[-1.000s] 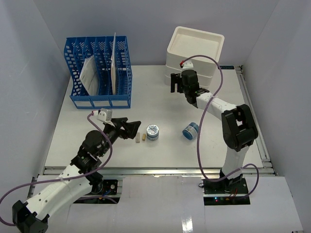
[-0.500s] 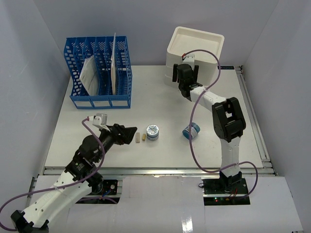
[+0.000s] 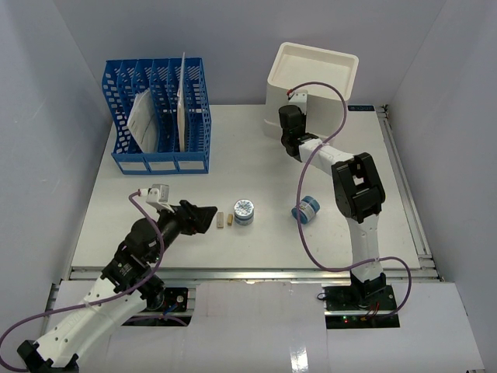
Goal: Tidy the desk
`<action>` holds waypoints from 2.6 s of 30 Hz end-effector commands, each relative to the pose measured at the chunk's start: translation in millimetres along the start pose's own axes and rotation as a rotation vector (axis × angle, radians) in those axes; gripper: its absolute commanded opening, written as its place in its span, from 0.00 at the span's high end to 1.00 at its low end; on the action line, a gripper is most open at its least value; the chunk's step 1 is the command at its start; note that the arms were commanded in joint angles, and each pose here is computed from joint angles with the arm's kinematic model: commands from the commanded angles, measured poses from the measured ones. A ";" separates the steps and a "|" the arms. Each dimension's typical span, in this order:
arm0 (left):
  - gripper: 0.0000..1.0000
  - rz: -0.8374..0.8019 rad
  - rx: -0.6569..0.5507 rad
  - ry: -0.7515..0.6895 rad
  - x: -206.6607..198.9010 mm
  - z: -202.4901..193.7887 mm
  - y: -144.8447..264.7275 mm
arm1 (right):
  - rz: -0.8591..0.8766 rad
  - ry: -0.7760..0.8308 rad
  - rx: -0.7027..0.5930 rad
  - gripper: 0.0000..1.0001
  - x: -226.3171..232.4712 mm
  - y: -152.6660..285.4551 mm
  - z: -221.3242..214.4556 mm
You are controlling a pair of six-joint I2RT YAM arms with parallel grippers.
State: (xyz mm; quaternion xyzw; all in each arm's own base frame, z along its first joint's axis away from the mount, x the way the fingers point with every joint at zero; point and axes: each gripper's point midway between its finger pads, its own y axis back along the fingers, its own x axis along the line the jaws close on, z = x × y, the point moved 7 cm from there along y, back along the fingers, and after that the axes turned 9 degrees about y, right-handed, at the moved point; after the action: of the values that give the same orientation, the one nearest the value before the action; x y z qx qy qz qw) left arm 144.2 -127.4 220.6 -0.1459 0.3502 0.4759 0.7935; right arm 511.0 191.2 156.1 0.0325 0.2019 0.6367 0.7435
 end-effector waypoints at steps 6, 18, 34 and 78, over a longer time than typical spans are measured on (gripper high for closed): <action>0.04 -0.003 -0.015 0.013 -4.2 6.9 7.0 | 0.038 -0.119 -0.093 0.83 -13.4 16.3 21.8; 0.04 -0.045 0.001 0.046 -6.0 2.3 13.3 | 0.254 -0.197 -0.119 0.90 -29.3 84.9 17.9; 0.02 -0.073 0.053 0.042 -1.5 -8.7 23.8 | 0.886 0.073 -0.140 0.26 2.1 182.5 5.4; 0.02 -0.046 0.087 0.065 1.4 -14.4 21.3 | 0.860 0.619 0.497 0.10 -75.2 232.5 -127.8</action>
State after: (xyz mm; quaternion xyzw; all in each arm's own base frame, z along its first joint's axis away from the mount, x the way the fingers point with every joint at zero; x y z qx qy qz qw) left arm 120.8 -122.1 213.5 -0.1347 0.3911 0.4450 0.7943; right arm 243.4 132.2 137.1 0.0961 0.5154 0.7870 0.3251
